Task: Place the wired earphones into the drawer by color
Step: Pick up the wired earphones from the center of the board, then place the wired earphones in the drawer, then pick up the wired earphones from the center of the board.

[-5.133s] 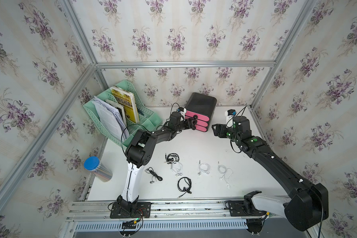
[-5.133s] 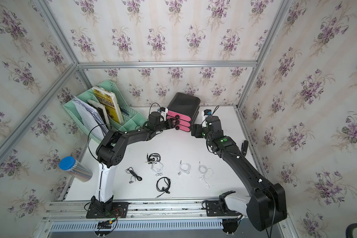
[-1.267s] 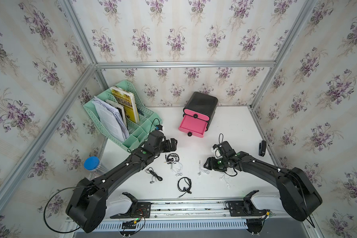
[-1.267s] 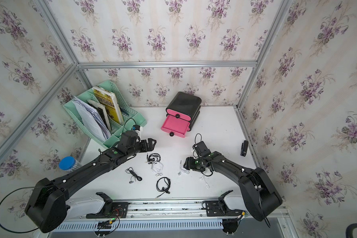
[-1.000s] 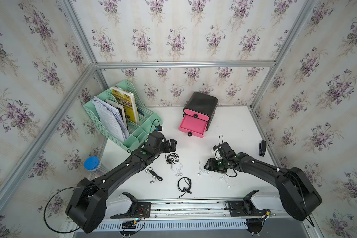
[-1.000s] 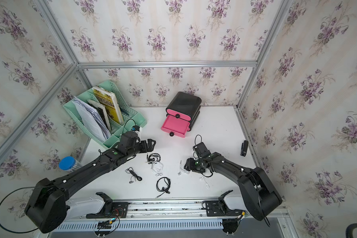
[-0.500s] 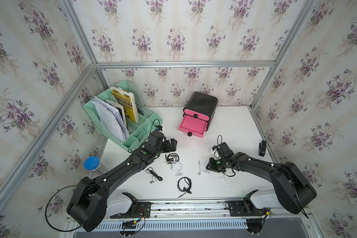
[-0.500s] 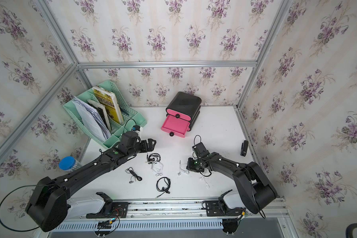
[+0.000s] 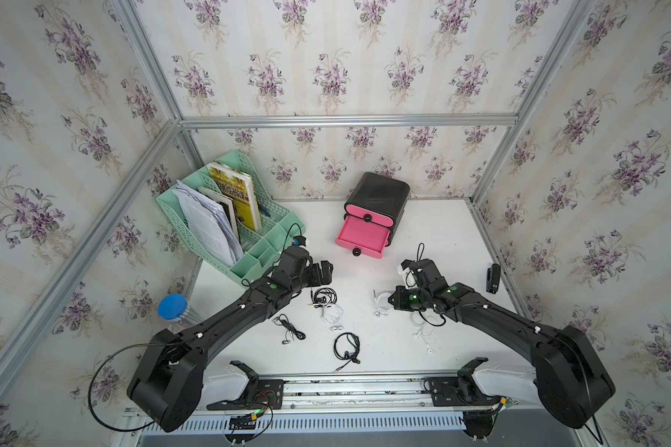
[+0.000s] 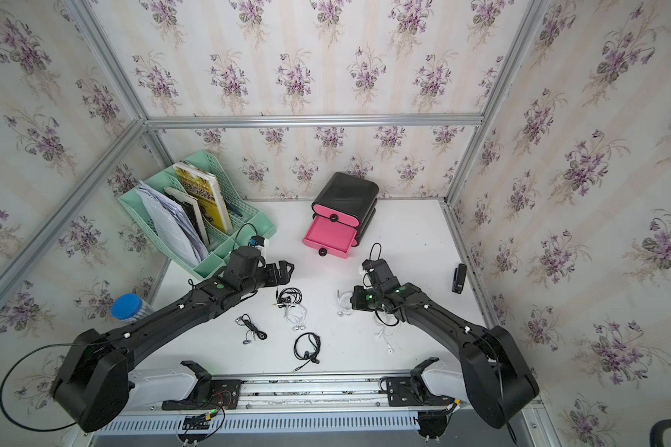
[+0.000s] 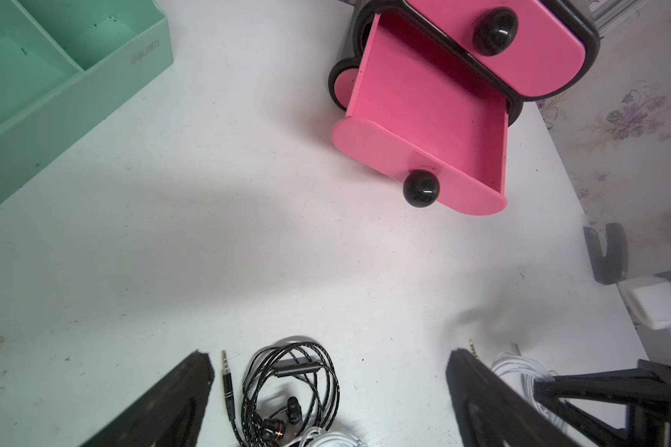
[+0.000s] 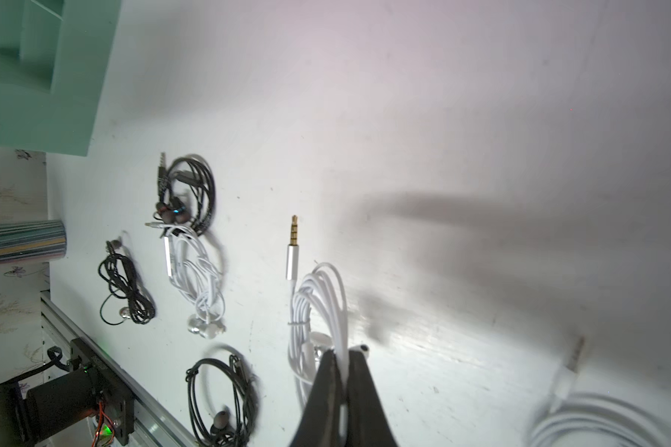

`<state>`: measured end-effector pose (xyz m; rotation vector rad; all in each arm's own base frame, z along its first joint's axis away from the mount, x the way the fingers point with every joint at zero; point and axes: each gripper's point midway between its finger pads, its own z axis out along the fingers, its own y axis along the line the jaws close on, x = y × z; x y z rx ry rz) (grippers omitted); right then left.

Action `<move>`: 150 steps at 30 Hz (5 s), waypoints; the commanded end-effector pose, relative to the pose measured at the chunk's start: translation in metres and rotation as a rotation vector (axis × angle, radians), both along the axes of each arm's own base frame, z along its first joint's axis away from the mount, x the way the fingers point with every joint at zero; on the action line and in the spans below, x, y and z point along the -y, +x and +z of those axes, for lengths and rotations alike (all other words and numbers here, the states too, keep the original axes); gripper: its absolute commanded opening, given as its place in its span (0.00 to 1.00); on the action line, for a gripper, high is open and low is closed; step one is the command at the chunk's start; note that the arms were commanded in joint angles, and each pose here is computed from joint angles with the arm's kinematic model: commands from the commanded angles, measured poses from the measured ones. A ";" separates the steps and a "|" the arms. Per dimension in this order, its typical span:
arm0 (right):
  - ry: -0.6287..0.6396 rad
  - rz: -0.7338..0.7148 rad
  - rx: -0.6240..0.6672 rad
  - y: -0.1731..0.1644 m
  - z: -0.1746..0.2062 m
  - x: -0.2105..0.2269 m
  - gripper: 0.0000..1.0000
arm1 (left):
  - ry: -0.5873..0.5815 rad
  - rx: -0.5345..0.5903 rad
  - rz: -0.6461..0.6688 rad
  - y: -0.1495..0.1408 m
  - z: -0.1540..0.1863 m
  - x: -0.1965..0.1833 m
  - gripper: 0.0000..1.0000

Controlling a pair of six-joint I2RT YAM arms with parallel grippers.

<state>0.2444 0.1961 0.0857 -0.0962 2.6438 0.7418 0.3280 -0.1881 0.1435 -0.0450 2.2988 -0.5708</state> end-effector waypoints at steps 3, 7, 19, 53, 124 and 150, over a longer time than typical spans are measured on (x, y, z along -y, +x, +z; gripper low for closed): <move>-0.048 0.001 0.165 0.024 0.045 0.005 0.03 | -0.002 0.010 0.014 0.003 0.001 -0.001 0.99; -0.047 0.001 0.290 0.049 0.087 -0.001 0.03 | -0.002 0.008 0.013 0.003 0.000 -0.001 0.99; -0.042 0.031 0.436 0.128 0.134 -0.038 0.02 | -0.007 0.016 0.020 -0.004 0.005 -0.006 0.99; -0.076 0.032 0.409 0.222 0.080 -0.089 0.01 | -0.013 0.024 0.032 -0.008 0.010 -0.010 0.99; -0.214 -0.499 -0.280 -0.031 -0.038 0.112 0.88 | -0.024 0.018 0.000 -0.007 0.004 -0.003 0.99; -0.243 -0.439 -0.387 -0.059 -0.072 0.112 0.34 | -0.022 0.004 0.007 -0.008 -0.005 -0.004 0.99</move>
